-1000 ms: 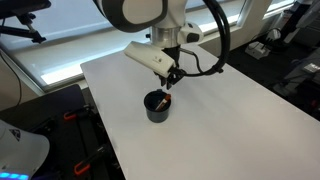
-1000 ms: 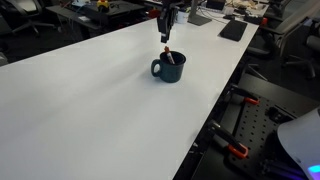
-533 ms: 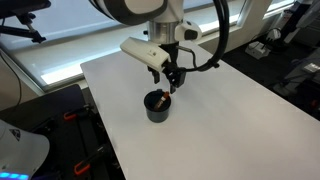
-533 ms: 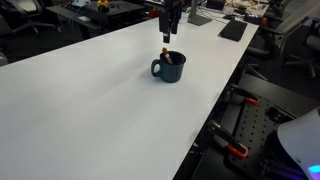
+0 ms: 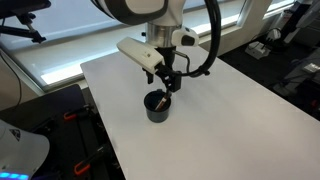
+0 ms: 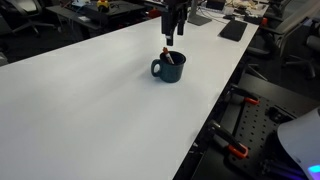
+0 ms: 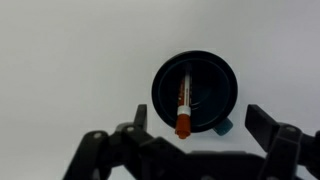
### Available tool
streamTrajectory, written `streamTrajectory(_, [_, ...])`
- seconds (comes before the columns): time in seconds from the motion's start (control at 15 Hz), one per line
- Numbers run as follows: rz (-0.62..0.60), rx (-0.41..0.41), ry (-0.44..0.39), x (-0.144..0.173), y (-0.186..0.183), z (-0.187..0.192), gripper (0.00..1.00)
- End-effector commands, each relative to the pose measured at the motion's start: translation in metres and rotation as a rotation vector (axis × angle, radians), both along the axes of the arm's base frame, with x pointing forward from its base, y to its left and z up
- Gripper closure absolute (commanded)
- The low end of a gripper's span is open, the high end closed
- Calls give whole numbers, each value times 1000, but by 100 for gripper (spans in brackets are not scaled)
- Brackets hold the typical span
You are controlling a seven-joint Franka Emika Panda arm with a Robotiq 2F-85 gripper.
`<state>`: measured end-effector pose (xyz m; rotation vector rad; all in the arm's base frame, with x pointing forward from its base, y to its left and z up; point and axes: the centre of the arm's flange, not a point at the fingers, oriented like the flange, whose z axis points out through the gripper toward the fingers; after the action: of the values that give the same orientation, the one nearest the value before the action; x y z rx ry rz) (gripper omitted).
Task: Remove the marker from the mug.
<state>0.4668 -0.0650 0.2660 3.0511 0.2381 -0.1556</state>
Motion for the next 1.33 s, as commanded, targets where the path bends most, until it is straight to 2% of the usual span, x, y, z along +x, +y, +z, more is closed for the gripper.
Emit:
streamTrajectory(0.0, [9,46,-56,1,4,-5,0])
streamTrajectory(0.53, [16,46,-128,10,4,-23,2])
streamTrajectory(0.73, [18,45,-128,10,5,-28,16])
streamTrajectory(0.87, [20,45,-122,10,5,-31,19])
streamTrajectory(0.93, [21,45,-119,10,5,-32,25])
streamTrajectory(1.0, [21,44,-116,10,5,-33,23])
streamTrajectory(1.07, [20,45,-114,10,5,-33,33])
streamTrajectory(1.2, [22,45,-112,10,5,-33,35])
streamTrajectory(1.27, [22,45,-112,10,5,-33,43])
